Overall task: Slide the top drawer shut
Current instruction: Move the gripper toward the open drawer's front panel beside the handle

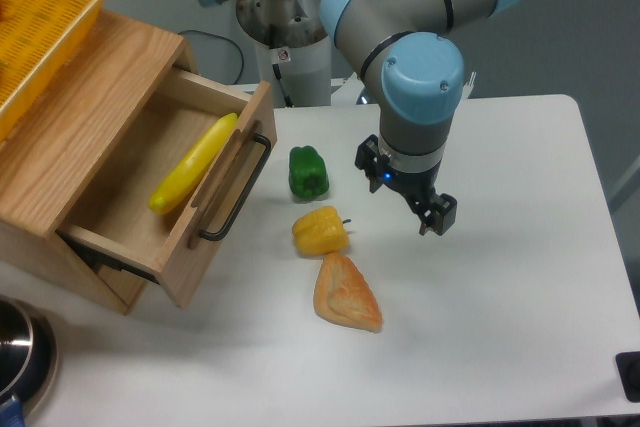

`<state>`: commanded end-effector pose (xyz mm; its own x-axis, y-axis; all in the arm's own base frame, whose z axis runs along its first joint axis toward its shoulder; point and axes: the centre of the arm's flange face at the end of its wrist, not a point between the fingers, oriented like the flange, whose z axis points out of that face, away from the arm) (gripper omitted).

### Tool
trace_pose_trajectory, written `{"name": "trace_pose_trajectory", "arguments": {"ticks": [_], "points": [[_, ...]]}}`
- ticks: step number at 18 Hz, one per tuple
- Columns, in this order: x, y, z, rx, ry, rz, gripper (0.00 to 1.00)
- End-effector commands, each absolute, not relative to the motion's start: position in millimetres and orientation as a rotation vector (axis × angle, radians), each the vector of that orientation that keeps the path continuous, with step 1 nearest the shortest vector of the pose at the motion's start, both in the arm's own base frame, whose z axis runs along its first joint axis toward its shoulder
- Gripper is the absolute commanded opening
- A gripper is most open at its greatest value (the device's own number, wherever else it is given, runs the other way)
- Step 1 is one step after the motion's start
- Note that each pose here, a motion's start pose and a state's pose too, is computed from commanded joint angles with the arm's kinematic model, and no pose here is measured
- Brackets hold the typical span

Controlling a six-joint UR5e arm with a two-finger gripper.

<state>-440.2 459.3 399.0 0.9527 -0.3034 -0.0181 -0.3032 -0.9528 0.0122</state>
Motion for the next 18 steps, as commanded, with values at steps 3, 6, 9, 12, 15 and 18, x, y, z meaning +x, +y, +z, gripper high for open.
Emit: {"name": "trace_pose_trajectory", "arguments": {"ticks": [3,6,9,12,15,18], "points": [[-439,460,399,3.095,-0.483,-0.031,1.00],[-431,468,399,3.095,-0.503,-0.031,1.00],[-412,494,399,3.131,-0.534,-0.074,1.00],[-395,511,401,3.153,-0.496,-0.102,1.00],[-385,508,395,3.146,-0.480,-0.083,1.00],[-383,504,394,3.183,-0.377,-0.070,1.00]]}}
